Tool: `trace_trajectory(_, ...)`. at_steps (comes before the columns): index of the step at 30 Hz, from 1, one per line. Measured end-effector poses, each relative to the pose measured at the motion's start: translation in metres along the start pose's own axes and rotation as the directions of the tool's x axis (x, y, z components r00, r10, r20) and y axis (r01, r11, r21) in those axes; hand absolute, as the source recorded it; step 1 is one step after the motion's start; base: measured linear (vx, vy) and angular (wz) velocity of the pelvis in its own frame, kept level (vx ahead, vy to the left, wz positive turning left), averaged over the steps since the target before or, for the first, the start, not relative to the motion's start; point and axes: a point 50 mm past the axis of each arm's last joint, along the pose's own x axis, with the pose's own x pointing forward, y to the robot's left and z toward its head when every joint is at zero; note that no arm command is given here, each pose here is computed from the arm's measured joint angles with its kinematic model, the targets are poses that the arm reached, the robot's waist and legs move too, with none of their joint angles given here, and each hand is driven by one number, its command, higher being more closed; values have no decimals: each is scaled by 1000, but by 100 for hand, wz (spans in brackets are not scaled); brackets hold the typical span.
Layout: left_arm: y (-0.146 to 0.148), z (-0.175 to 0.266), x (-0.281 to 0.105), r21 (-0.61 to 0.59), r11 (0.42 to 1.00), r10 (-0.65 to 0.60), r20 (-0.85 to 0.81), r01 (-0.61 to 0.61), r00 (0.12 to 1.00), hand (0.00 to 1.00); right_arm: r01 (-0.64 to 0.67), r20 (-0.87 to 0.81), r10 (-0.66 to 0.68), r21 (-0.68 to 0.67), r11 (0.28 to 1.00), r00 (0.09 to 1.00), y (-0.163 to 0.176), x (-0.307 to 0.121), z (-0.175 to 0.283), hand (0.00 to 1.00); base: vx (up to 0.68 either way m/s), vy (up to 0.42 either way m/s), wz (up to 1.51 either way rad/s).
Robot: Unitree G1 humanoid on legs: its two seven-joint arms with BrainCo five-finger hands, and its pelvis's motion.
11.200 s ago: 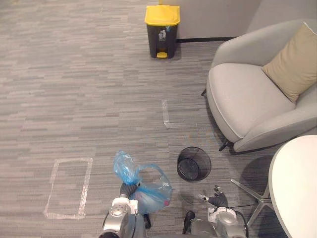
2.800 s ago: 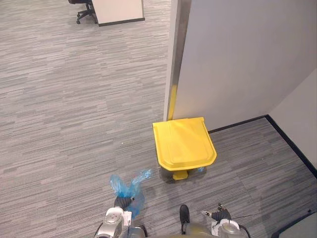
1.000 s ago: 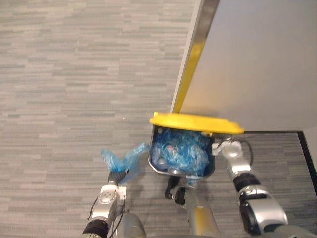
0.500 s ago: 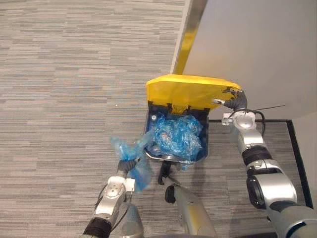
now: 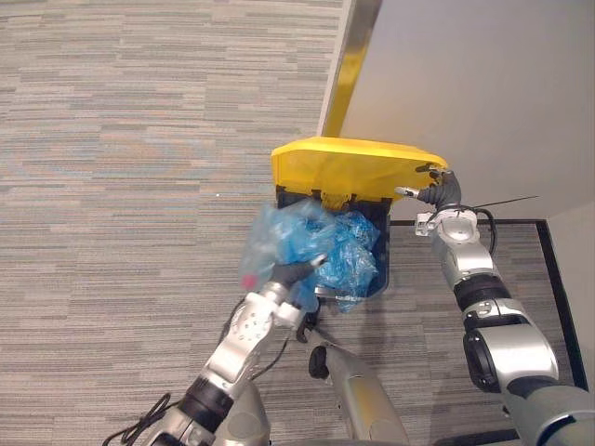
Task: Gather rubbish on tea table into small bin, then transfer packed bag to large trash can.
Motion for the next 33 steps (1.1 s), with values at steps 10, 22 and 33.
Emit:
trace_trajectory(10,-9,34,32,96,995,-34,137,21,990,100,-15,41,14,7,1000,999,7,3,14,0,9,-11,-1)
trace_trajectory(22,53,-15,42,330,933,196,-126,-145,972,100,-49,83,46,44,998,995,24,4,28,0,40,-48,6)
trace_trajectory(33,94,-9,58,537,825,309,-167,-176,936,0,-45,127,34,84,995,991,37,6,47,0,-28,64,5)
